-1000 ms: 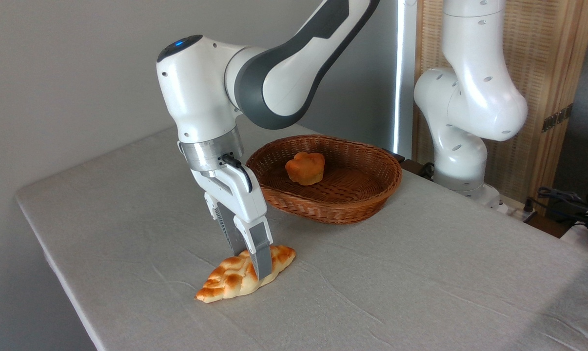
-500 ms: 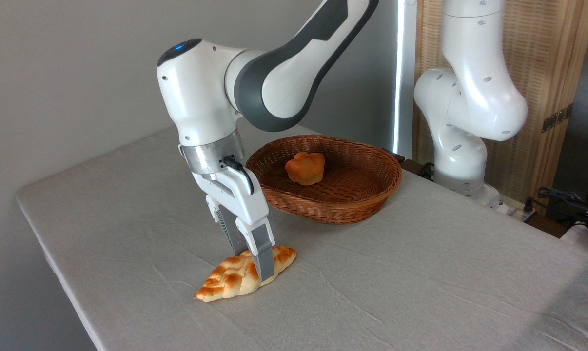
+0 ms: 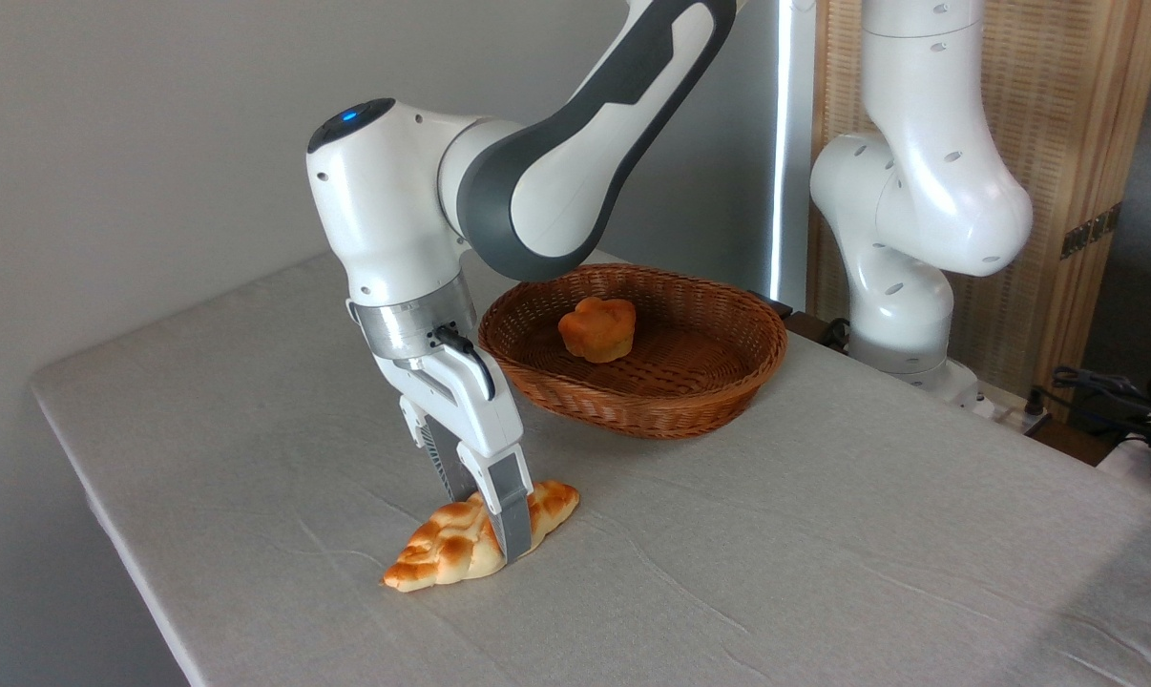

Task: Put bread into the basket
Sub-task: 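Close the gripper on the middle of the braided loaf, then lift the loaf and carry it over the wicker basket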

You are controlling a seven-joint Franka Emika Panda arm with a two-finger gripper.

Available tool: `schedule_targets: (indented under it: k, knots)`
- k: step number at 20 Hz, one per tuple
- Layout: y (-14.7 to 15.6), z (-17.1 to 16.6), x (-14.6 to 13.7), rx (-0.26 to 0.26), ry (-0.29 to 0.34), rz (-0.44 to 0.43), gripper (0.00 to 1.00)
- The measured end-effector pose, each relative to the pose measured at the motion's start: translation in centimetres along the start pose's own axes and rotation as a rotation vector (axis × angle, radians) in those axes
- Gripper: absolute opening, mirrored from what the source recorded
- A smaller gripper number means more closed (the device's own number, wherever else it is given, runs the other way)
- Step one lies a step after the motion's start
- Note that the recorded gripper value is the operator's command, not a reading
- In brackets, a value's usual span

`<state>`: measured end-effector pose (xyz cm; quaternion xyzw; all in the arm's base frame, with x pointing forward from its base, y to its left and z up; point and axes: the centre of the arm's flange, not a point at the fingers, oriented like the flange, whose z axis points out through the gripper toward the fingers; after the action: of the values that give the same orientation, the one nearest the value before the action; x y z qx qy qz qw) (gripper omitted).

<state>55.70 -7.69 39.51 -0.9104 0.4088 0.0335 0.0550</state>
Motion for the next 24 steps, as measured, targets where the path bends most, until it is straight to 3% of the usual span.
schedule_targets:
  k: [8, 17, 21, 24]
  knots:
    - [0.0, 0.0, 0.0, -0.006, 0.005, -0.006, 0.02]
    - [0.0, -0.6, 0.1, -0.033, 0.037, -0.032, 0.03]
    - [-0.2, -5.0, -0.1, -0.070, 0.086, -0.069, 0.04]
    - [0.5, -11.4, -1.8, -0.072, 0.119, -0.077, 0.08]
